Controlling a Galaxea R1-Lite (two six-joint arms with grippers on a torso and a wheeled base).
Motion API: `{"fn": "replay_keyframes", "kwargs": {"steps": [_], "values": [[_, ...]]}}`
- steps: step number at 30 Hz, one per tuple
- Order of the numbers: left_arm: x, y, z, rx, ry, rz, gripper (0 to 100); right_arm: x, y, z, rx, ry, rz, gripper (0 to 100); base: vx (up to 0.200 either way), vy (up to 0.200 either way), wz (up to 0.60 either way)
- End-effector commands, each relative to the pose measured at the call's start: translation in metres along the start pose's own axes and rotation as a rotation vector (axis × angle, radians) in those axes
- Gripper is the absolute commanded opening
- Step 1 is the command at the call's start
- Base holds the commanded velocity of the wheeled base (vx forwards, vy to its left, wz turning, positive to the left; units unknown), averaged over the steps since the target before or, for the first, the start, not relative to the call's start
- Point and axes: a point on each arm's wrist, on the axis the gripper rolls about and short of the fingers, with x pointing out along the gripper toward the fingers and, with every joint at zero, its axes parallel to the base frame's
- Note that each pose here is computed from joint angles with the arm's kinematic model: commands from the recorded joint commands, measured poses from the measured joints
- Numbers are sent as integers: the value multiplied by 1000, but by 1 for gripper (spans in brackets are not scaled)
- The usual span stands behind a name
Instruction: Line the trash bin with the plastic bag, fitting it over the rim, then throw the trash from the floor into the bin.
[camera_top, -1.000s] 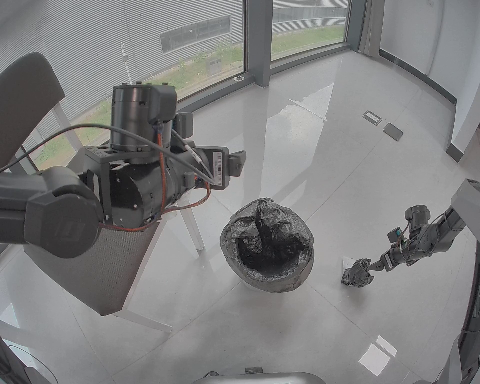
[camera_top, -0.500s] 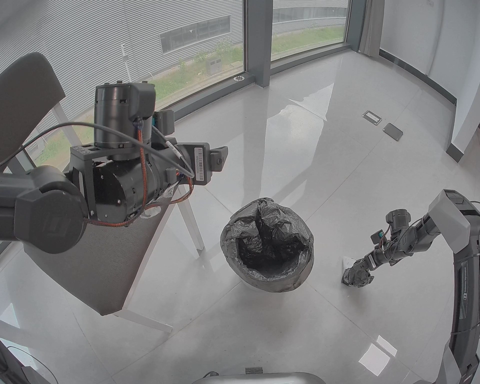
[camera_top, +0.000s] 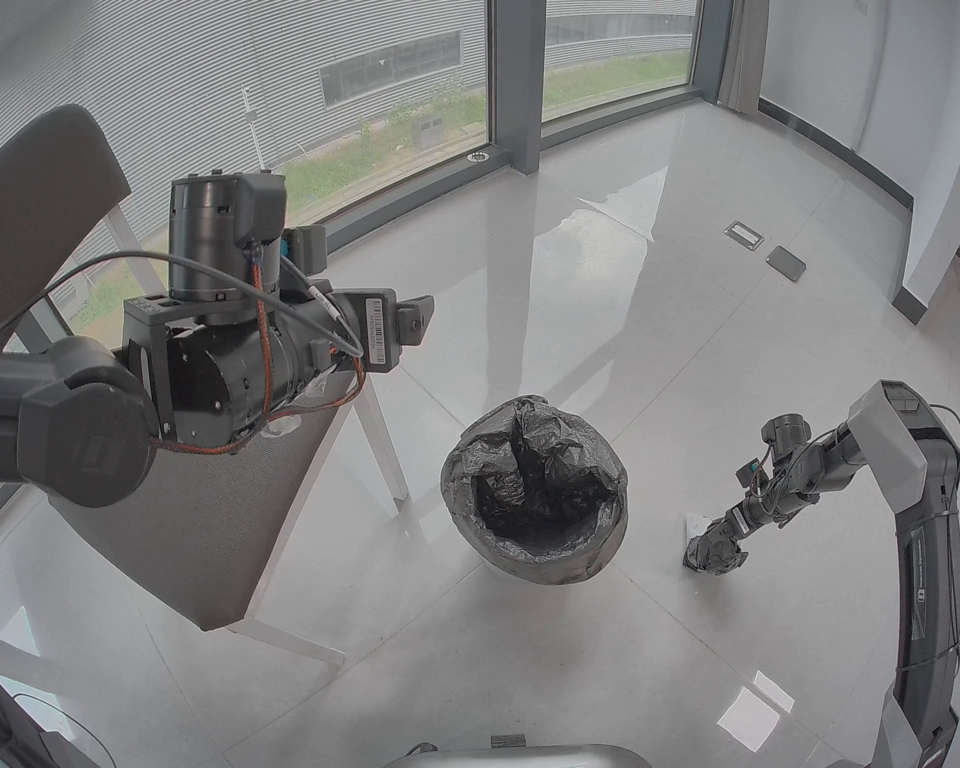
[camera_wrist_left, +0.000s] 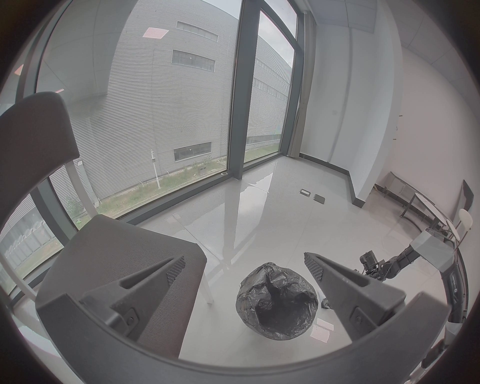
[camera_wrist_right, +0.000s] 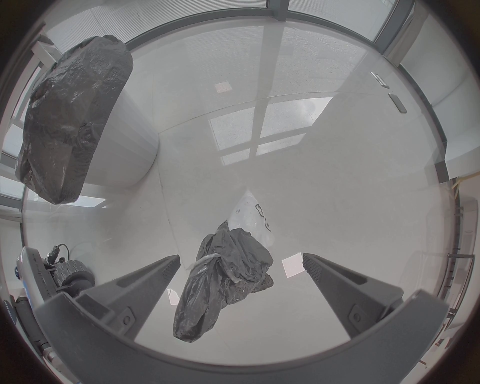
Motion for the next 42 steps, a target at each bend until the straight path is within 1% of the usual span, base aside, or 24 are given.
{"fn": "replay_keyframes", "kwargs": {"steps": [1, 3, 4, 9, 20, 24, 26, 27, 29, 31, 32, 34, 39, 42], "values": [[0, 1, 1, -2, -3, 1, 100, 2, -1, 2, -1, 3, 3, 100, 0, 0, 0], [0, 1, 1, -2, -4, 0, 100, 2, -1, 2, 1, 11, 5, 100, 0, 0, 0], [0, 0, 1, -1, -4, 0, 100, 2, 0, 3, 0, 17, 7, 0, 0, 0, 0], [0, 0, 2, 0, -6, 0, 100, 2, 1, 2, 4, 46, -8, 0, 0, 0, 0], [0, 0, 2, 1, -9, -2, 100, 1, 1, 2, 15, 52, -13, 0, 0, 0, 0], [0, 0, 2, 1, -9, -2, 100, -3, 3, -1, 24, 65, -30, 0, 0, 0, 0], [0, 0, 2, 1, -9, -2, 100, -11, 2, 2, 24, 52, -38, 0, 0, 0, 0], [0, 0, 2, 0, -5, -4, 100, -26, 1, 9, 22, 27, -49, 0, 0, 0, 0], [0, 0, 1, 0, -5, -4, 100, -39, -1, 14, 22, 6, -60, 0, 0, 0, 0], [0, 0, 1, 0, -5, -4, 100, -39, -1, 14, 22, 6, -60, 0, 0, 0, 0], [0, 0, 0, 1, 0, -4, 100, -55, -1, 18, 19, -9, -67, 0, 0, 0, 0], [0, 0, 0, 1, 0, -4, 100, -62, 1, 17, 19, -10, -69, 0, 0, 0, 0], [0, 0, -1, 3, 6, -4, 100, -72, 2, 16, 18, -22, -75, 0, 0, 0, 0], [1, 1, -7, 14, 23, -2, 100, -92, 2, 21, 3, -63, -95, 0, 0, 0, 0]]}}
